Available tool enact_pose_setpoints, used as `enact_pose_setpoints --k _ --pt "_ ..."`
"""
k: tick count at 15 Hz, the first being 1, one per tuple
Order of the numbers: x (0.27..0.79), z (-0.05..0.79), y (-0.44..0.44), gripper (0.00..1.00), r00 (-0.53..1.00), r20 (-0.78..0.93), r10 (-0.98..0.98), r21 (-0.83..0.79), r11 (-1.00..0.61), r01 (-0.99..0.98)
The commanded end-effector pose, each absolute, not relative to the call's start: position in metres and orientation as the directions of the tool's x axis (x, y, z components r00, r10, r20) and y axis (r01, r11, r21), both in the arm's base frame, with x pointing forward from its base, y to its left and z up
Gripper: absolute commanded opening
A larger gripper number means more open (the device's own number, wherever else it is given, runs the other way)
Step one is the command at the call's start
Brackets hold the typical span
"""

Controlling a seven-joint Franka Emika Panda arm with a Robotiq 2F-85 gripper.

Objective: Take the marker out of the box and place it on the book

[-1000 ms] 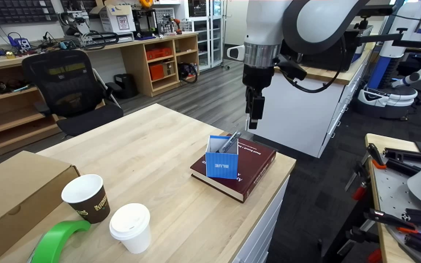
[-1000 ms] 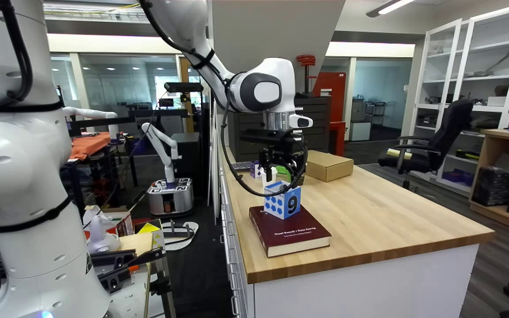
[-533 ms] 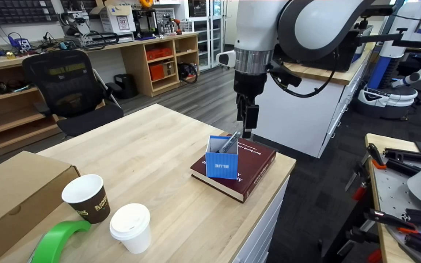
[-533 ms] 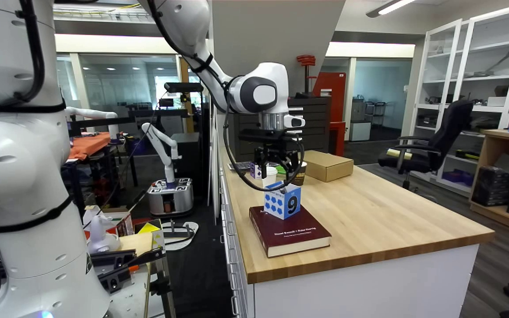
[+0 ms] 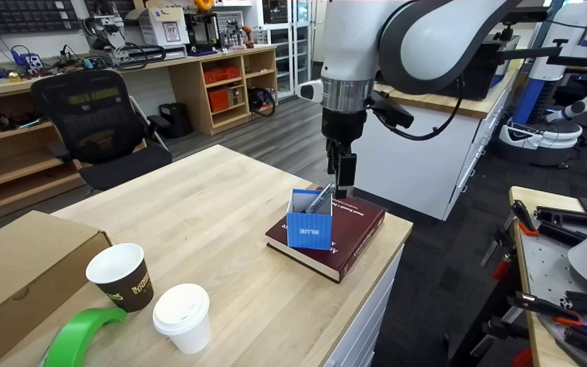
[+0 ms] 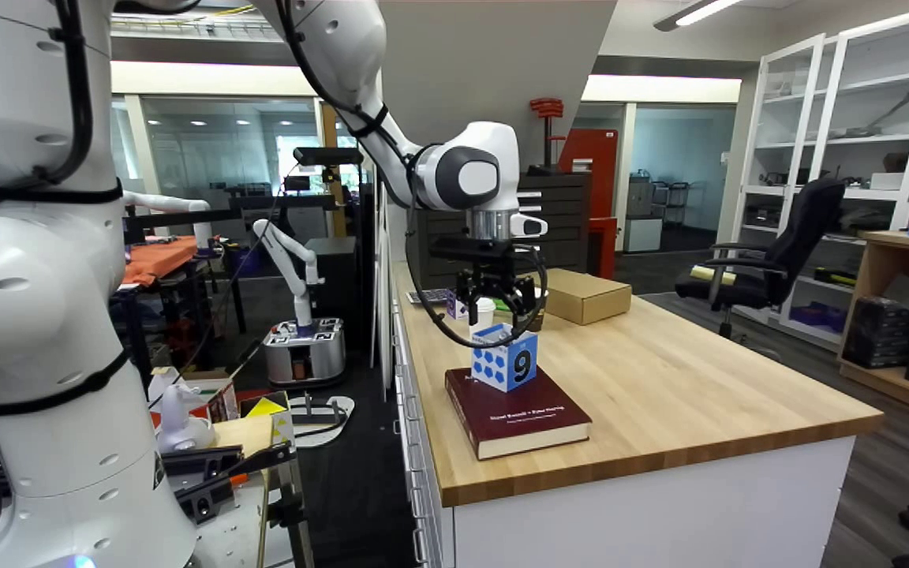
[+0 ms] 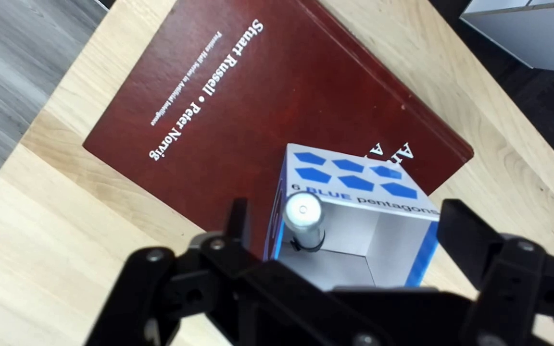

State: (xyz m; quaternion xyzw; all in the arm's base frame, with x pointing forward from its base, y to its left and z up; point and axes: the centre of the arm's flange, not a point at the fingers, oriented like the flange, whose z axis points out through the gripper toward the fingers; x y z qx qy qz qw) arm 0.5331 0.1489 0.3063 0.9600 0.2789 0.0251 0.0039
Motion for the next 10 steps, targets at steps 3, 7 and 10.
enact_pose_setpoints --k 3,7,10 --pt "0.542 0.302 0.140 1.00 0.840 0.047 0.540 0.022 -0.842 0.540" --pt "0.544 0.298 0.132 1.00 0.845 0.047 0.533 0.014 -0.846 0.532" --pt "0.547 0.296 0.130 1.00 0.841 0.052 0.539 0.006 -0.842 0.540"
